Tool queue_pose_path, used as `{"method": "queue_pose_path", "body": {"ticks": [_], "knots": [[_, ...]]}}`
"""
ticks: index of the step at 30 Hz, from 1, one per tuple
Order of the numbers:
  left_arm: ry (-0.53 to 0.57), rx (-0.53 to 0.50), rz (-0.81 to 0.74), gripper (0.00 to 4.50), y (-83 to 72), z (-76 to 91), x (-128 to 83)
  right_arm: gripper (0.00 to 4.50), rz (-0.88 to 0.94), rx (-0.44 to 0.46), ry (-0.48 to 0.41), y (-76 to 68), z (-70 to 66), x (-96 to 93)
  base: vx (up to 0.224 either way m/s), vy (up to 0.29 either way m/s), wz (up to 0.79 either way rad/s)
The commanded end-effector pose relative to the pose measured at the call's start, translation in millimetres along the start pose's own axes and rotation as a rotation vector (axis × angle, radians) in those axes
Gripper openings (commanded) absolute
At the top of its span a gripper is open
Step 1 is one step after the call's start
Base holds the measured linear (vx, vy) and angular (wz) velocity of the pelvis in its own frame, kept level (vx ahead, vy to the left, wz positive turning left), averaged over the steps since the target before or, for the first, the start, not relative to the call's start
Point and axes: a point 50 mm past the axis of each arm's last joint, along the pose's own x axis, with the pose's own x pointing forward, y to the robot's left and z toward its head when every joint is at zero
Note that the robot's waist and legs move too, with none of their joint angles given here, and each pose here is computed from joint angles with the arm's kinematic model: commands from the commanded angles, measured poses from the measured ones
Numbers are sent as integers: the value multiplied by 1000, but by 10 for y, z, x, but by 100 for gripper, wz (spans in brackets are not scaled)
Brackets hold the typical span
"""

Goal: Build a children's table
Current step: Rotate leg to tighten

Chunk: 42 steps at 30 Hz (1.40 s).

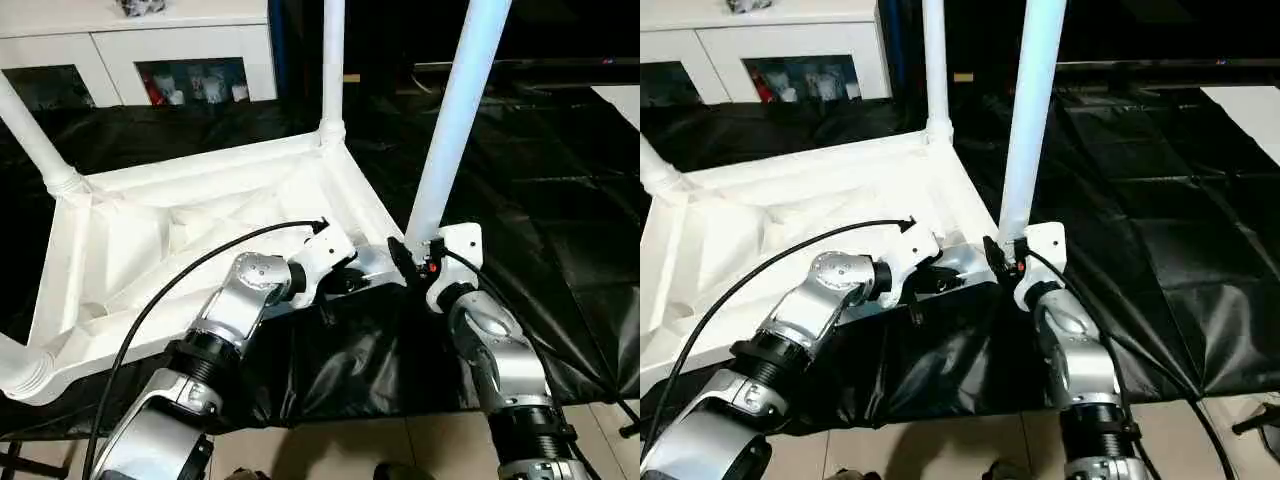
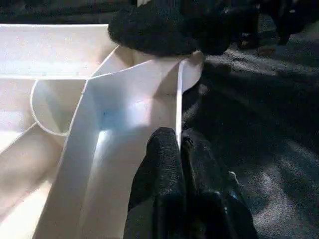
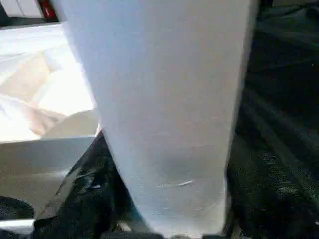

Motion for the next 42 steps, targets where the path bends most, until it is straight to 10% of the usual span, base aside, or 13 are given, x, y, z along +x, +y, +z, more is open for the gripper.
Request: {"method": "queue_pose_path", "body": {"ticks": [1, 19, 31, 42], "knots": [[-21, 35, -68, 0, -156, 57, 139, 338, 116, 18, 61, 297, -146, 34, 0, 0, 0], [-18, 33, -77, 27, -131, -151, -6, 364, 430, -28, -12, -417, 150, -899, 0, 0, 0], [-117, -77, -97, 126, 71, 40, -466, 365, 569, 0, 11, -194, 186, -927, 0, 0, 0], [111, -223, -196, 220, -3, -310, -1369, 365, 642, 90, -22, 371, 151, -342, 0, 0, 0]]}}
